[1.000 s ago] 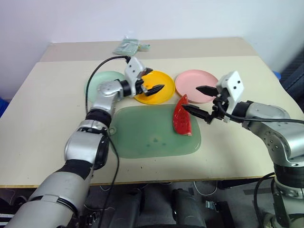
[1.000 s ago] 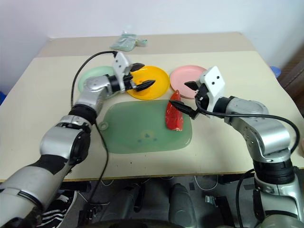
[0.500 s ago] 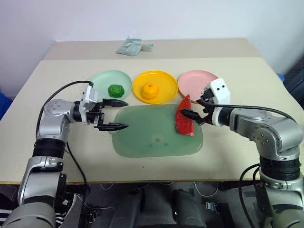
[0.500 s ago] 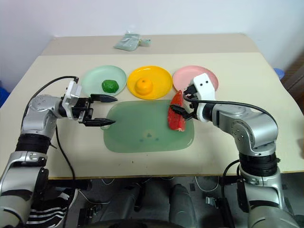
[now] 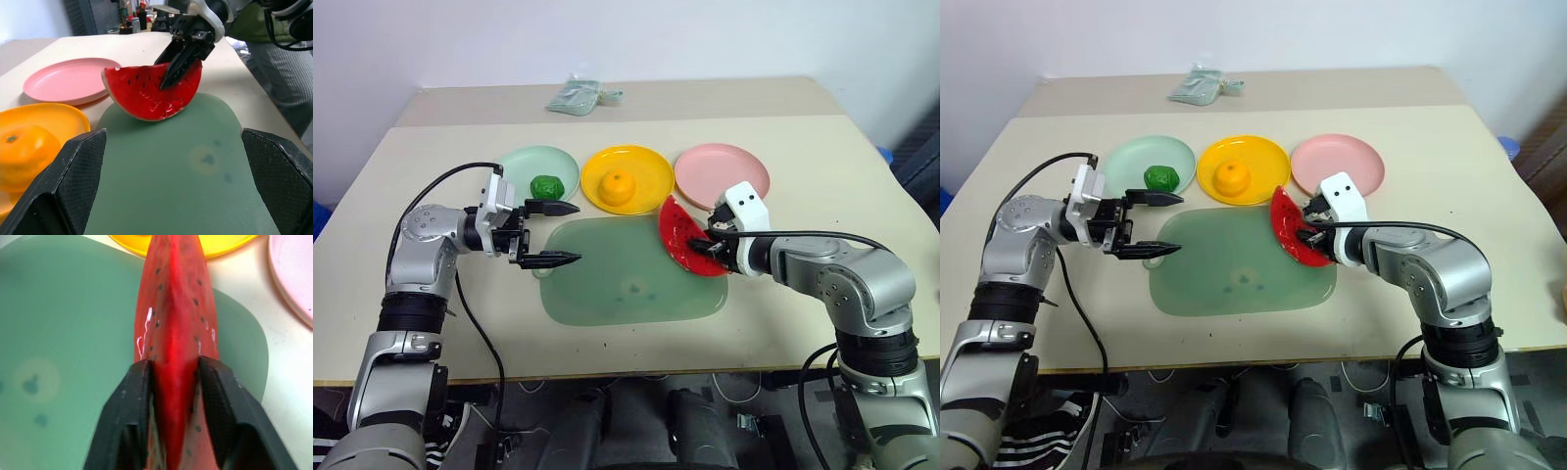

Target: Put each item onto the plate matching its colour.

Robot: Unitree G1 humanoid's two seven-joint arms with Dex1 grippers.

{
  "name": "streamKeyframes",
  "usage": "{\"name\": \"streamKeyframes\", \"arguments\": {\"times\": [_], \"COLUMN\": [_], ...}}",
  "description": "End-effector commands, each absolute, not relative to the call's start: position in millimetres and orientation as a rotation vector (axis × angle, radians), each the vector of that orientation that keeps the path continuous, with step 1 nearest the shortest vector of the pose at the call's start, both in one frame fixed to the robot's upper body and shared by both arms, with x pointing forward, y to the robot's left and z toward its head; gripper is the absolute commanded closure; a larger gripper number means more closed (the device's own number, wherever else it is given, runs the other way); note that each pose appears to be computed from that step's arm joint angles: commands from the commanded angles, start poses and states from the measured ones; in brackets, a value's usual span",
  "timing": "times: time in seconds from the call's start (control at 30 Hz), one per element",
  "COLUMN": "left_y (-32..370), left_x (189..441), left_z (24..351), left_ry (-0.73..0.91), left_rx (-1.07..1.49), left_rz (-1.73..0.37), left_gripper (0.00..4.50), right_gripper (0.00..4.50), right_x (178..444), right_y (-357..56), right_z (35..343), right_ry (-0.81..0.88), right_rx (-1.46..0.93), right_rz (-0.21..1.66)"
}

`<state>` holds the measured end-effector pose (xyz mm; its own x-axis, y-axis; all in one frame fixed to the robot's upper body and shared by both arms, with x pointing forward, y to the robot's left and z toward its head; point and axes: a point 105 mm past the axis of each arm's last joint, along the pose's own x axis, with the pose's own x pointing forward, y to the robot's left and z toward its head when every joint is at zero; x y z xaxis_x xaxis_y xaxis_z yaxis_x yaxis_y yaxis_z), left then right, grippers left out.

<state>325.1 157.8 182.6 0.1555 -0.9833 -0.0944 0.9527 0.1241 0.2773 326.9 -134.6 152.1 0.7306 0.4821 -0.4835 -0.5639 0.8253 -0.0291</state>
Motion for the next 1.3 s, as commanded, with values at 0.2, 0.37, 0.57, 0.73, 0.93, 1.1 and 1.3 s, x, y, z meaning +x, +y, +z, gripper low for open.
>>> {"name": "streamKeyframes", "arguments": {"times": [0.2, 0.37, 0.57, 0.73, 0.93, 1.1, 1.3], "left_y": [158, 157, 159, 159, 156, 156, 159], "left_x": [327, 331, 329, 329, 330, 329, 327], "left_z": [196, 199, 199, 198, 200, 200, 202], "left_ry": [-0.182, -0.199, -0.192, -0.192, -0.204, -0.196, -0.206], "left_rx": [0.315, 0.315, 0.314, 0.317, 0.313, 0.308, 0.317], "left_rz": [-1.389, -1.371, -1.371, -1.366, -1.366, -1.381, -1.378], "left_gripper": [0.0, 0.0, 0.0, 0.0, 0.0, 0.0, 0.0], "right_gripper": [2.79, 2.79, 2.79, 2.79, 2.29, 0.09, 0.09], "right_x": [340, 355, 344, 348, 332, 333, 337], "right_y": [-139, -156, -140, -137, -106, -117, -121], "right_z": [199, 208, 203, 215, 217, 194, 185], "right_ry": [0.272, 0.235, 0.242, 0.208, 0.221, 0.337, 0.386], "right_rx": [-0.19, -0.208, -0.231, -0.192, -0.055, -0.246, -0.261], "right_rz": [0.582, 0.52, 0.623, 0.611, 0.741, 0.62, 0.555]}}
